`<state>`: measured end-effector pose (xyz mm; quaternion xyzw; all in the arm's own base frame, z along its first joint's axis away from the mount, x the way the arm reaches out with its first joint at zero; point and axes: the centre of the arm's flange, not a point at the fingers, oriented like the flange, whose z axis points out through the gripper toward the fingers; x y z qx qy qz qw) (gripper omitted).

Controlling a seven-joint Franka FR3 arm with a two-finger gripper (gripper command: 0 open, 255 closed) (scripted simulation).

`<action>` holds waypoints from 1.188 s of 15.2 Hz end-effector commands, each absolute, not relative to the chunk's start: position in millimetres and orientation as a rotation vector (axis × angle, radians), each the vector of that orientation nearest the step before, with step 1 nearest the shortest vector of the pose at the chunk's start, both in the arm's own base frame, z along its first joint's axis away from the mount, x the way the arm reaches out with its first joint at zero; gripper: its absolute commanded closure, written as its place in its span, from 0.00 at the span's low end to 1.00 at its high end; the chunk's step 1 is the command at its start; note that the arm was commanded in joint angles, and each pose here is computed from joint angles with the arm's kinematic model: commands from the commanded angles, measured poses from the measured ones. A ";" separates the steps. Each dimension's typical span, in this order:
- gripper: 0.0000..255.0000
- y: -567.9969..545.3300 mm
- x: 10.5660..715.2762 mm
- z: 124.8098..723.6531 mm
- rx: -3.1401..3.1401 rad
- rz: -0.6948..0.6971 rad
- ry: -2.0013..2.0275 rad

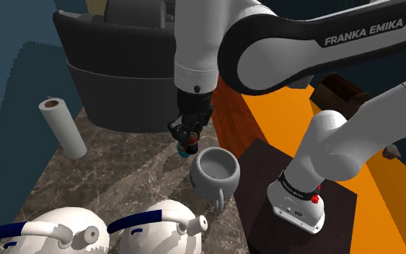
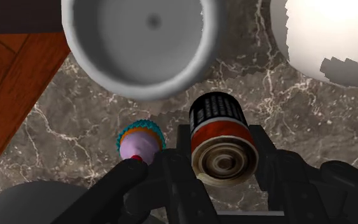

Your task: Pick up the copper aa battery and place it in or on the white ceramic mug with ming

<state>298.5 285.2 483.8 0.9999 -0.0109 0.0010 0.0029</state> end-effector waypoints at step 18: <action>1.00 243.4 215.7 423.2 3.137 0.003 -0.035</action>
